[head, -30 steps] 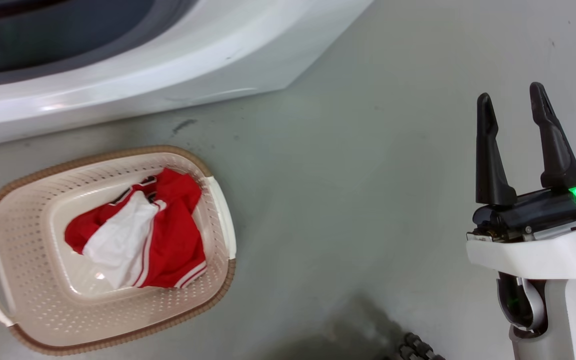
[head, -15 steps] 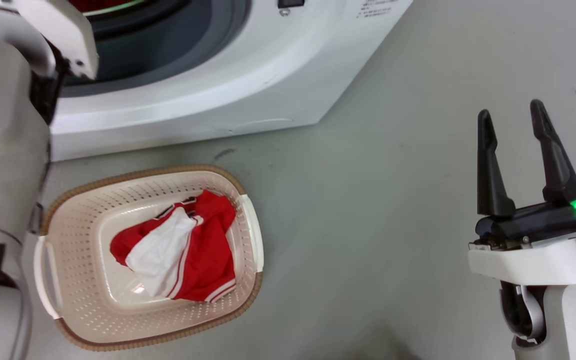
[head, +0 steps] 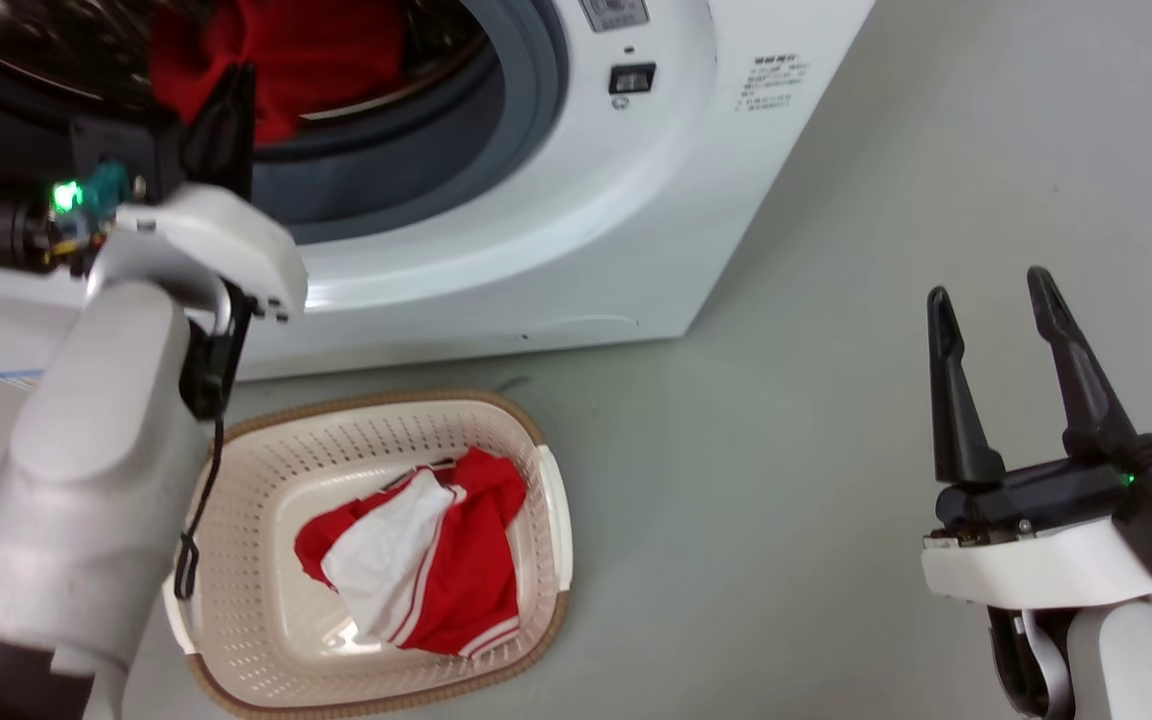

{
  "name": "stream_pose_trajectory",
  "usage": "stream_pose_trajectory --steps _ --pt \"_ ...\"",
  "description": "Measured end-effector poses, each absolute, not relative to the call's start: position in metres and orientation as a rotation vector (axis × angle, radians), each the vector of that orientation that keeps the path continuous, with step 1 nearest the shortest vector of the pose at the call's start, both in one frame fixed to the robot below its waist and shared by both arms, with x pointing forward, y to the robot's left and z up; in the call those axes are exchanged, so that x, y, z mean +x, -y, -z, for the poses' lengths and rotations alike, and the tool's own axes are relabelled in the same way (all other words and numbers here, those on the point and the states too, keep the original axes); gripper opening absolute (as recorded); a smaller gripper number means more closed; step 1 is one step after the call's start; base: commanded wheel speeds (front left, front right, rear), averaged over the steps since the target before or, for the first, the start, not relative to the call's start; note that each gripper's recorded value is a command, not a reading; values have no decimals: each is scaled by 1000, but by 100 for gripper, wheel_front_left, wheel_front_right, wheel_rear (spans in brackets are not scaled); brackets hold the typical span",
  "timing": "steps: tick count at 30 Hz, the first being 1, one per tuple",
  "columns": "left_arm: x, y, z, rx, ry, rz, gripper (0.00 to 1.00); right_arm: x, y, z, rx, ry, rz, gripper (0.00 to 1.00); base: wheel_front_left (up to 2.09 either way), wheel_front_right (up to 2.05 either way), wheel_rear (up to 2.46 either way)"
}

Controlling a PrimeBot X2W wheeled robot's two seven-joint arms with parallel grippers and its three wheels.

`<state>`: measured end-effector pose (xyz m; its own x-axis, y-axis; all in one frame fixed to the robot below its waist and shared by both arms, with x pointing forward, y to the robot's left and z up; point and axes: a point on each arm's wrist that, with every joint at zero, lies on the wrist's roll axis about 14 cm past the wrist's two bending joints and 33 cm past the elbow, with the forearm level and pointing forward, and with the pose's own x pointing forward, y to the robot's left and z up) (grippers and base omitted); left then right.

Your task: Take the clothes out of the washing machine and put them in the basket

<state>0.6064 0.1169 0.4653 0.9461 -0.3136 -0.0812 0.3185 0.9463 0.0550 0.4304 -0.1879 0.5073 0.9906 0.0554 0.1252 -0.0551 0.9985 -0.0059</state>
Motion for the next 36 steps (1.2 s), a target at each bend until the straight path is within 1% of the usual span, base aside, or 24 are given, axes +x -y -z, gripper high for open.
stream_pose_trajectory --steps 7,21,27,33,36 --pt "561 -123 -505 64 45 311 0 414 180 -520 -2 148 -76 100 0 0 0" --pt "489 -130 -595 122 270 318 0 384 164 -540 3 192 -119 100 0 0 0" --pt "461 -131 -618 137 312 318 0 376 160 -545 7 206 -129 100 0 0 0" --pt "443 -131 -623 140 322 320 0 374 158 -546 9 210 -136 100 0 0 0" --pt "437 -130 -616 141 297 331 0 374 158 -545 12 208 -136 100 0 0 0"
